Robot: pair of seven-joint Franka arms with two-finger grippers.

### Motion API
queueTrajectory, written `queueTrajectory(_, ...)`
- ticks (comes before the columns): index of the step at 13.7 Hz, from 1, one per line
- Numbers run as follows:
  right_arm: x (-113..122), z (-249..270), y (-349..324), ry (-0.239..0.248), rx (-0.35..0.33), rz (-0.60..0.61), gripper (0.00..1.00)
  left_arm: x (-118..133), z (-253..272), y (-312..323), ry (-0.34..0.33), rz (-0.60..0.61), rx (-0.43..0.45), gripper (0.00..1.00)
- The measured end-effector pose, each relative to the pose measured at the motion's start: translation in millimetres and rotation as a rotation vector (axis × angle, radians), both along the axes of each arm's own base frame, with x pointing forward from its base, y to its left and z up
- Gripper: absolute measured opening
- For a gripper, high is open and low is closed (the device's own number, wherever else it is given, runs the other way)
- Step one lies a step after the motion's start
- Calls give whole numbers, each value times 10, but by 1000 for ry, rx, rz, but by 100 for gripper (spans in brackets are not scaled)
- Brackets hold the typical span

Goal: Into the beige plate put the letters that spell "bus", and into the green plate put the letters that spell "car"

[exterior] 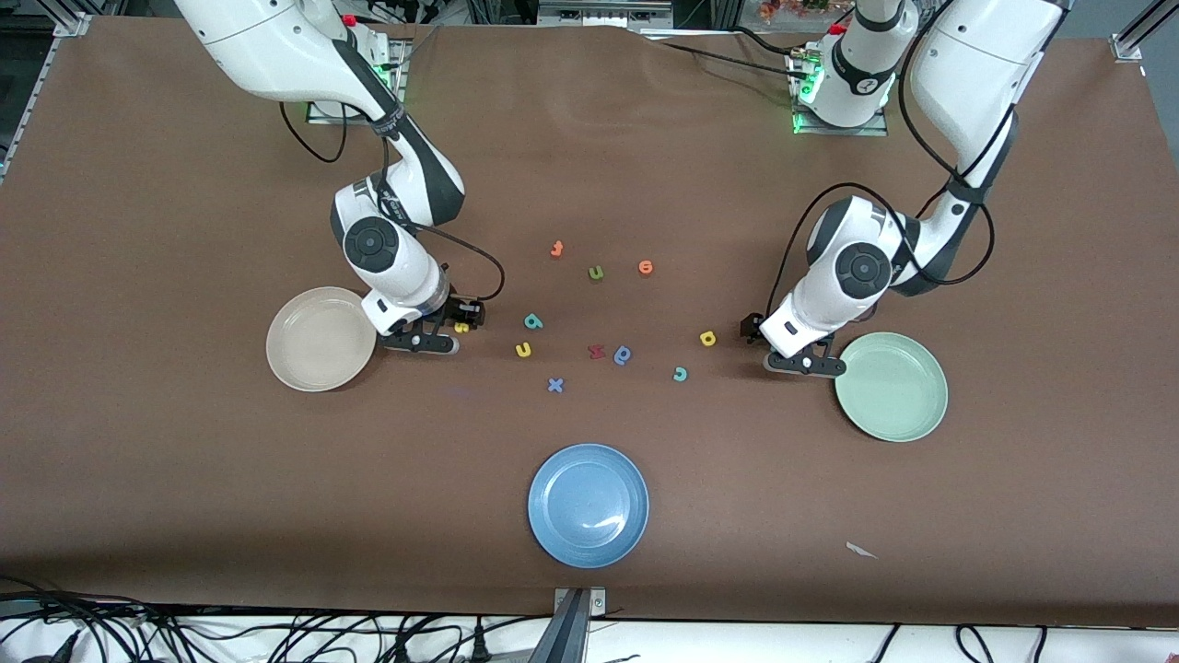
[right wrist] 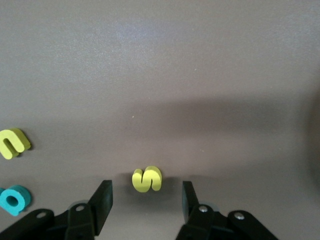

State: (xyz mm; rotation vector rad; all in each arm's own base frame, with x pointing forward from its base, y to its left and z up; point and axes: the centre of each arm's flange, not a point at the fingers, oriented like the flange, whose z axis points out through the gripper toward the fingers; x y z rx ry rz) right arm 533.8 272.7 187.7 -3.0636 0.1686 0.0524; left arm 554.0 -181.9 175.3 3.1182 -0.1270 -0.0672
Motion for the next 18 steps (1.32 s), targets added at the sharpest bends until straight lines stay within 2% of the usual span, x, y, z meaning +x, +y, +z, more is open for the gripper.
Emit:
queueTrajectory(4, -1, -92, 1, -7, 6, -2, 62, -28, -72, -23, -2, 19, 27, 89)
queueTrajectory(5, -1, -95, 1, -7, 6, -2, 59, -30, -72, -28, -1, 25, 28, 81)
queueTrajectory(6, -2, -98, 1, -7, 6, -2, 58, -36, -74, -41, 0, 32, 29, 81)
queueTrajectory(7, -1, -107, 2, -9, 7, -2, 50, -44, -76, -62, 0, 38, 29, 73)
queueTrajectory(8, 0, -124, 3, -13, 9, -2, 49, -50, -67, -89, -1, 37, 28, 63)
queueTrajectory(9, 6, -125, -7, -15, 7, 0, 42, -53, -66, -100, -1, 40, 29, 63)
queueTrajectory(10, 12, -115, -12, -18, 7, -1, 31, -50, -53, -107, -4, 42, 28, 54)
queueTrajectory(11, 11, -104, 0, -21, 9, 1, 31, -49, -36, -125, -7, 41, 26, 42)
queueTrajectory(12, 13, -100, 6, -25, 10, 2, 28, -51, -34, -130, -7, 41, 26, 35)
queueTrajectory(13, 18, -97, 6, -27, 12, 2, 28, -50, -33, -129, -7, 42, 26, 35)
queueTrajectory(15, 74, -40, -36, -43, 8, 7, 28, -42, -27, -127, -9, 44, 25, 22)
queueTrajectory(18, 303, 274, -470, -38, -50, 102, 28, -39, -26, -120, -9, 46, 25, 18)
